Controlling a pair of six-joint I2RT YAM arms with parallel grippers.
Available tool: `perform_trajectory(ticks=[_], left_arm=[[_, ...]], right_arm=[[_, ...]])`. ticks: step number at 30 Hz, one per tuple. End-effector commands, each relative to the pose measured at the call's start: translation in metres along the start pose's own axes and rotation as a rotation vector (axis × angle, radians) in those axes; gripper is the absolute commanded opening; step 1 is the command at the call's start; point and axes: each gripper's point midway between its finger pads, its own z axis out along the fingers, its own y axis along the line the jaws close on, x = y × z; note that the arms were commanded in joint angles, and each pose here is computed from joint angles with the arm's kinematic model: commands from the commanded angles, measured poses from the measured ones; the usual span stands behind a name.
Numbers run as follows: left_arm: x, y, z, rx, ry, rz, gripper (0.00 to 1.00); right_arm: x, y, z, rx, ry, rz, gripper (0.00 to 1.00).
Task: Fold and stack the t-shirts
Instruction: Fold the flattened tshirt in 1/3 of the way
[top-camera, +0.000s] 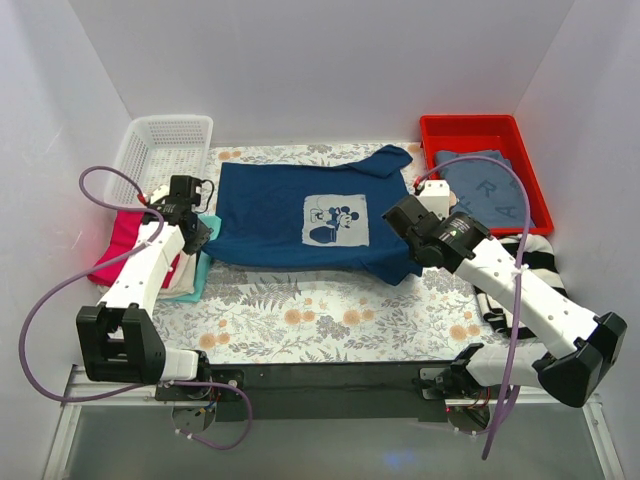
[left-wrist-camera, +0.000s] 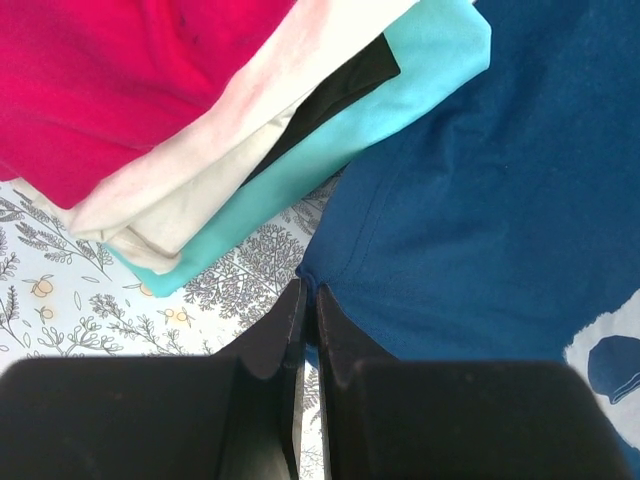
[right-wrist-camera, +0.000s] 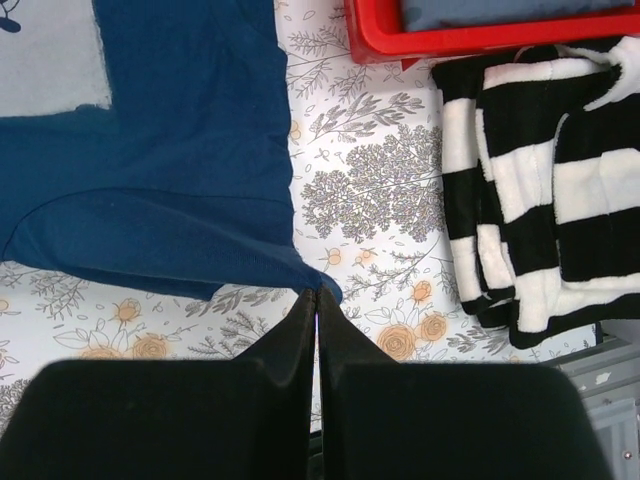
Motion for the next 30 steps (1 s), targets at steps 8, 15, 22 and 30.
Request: perform_trajectory(ticks=[8, 15, 22, 30], left_arm=[[-0.039, -0.025, 0.011, 0.016, -0.077, -0.007, 0.0], [-0.046, -0.044, 0.037, 0.025, -0.059, 0.007, 0.0], [-0.058, -0.07, 0.064, 0.051, -0.067, 0.022, 0.0], [-0.068, -0.092, 0.091, 0.047, -0.06, 0.037, 0.0]], right_arm=[[-0.056, -0.013, 0.034, -0.002, -0.112, 0.126, 0.01], [-0.092, 0.0, 0.077, -0.075, -0.152, 0.105, 0.01], [-0.124, 0.009, 0.117, -0.131, -0.167, 0.093, 0.01], [-0.155, 0.024, 0.152, -0.169, -0.168, 0.078, 0.01]])
